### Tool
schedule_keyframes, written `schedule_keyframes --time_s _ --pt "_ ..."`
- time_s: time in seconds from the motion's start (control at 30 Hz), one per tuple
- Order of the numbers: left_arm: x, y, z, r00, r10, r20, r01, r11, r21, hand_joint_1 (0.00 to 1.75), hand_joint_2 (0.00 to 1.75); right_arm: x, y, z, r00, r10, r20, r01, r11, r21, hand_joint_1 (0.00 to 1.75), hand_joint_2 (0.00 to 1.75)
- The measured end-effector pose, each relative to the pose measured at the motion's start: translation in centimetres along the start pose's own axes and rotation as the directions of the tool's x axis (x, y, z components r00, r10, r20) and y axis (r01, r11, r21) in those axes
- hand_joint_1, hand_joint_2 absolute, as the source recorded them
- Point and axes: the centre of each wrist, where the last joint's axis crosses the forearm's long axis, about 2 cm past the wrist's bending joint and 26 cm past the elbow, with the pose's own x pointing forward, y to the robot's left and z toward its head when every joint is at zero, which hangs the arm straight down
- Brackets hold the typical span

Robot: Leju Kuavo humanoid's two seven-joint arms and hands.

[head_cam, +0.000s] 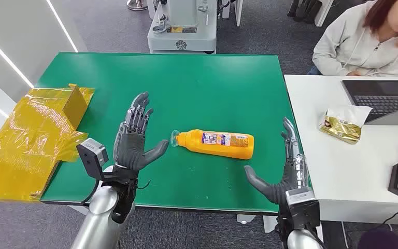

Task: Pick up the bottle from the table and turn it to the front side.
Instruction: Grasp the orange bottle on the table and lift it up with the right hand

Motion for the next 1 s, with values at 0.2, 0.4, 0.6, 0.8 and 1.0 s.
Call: schedule_keyframes --time_s 0.2,0.4,0.6,0.8,1.0 --pt "0.0 0.1 0.0 1.0 -0.001 0.0 0.001 1.0 0.006 0.0 1.75 -0.2 0.1 -0.9 1.0 0.0 -0.003 0.0 1.0 0.01 0.0 1.75" --pt "0.0 -0.2 -0.1 1.0 -0.006 0.0 0.006 1.0 -0.003 0.0 1.75 -1.6 0.1 -2.1 0.984 0.144 -0.104 -0.135 0.987 0.089 0.0 1.75" --pt "-0.2 -0.8 -0.2 1.0 0.007 -0.005 -0.007 1.0 -0.012 0.0 1.75 -5.2 -1.1 -5.8 0.931 0.314 -0.185 -0.263 0.931 0.252 0.0 1.75" --pt "-0.3 -0.9 -0.5 1.0 0.014 -0.008 -0.014 1.0 -0.02 0.0 1.75 -8.0 -1.1 -10.1 0.846 0.471 -0.252 -0.308 0.815 0.491 0.0 1.75" --pt "-0.6 -1.0 -0.5 1.0 0.018 -0.02 -0.019 1.0 -0.02 0.0 1.75 -10.1 -1.1 -14.0 0.747 0.63 -0.211 -0.343 0.638 0.689 0.0 1.75"
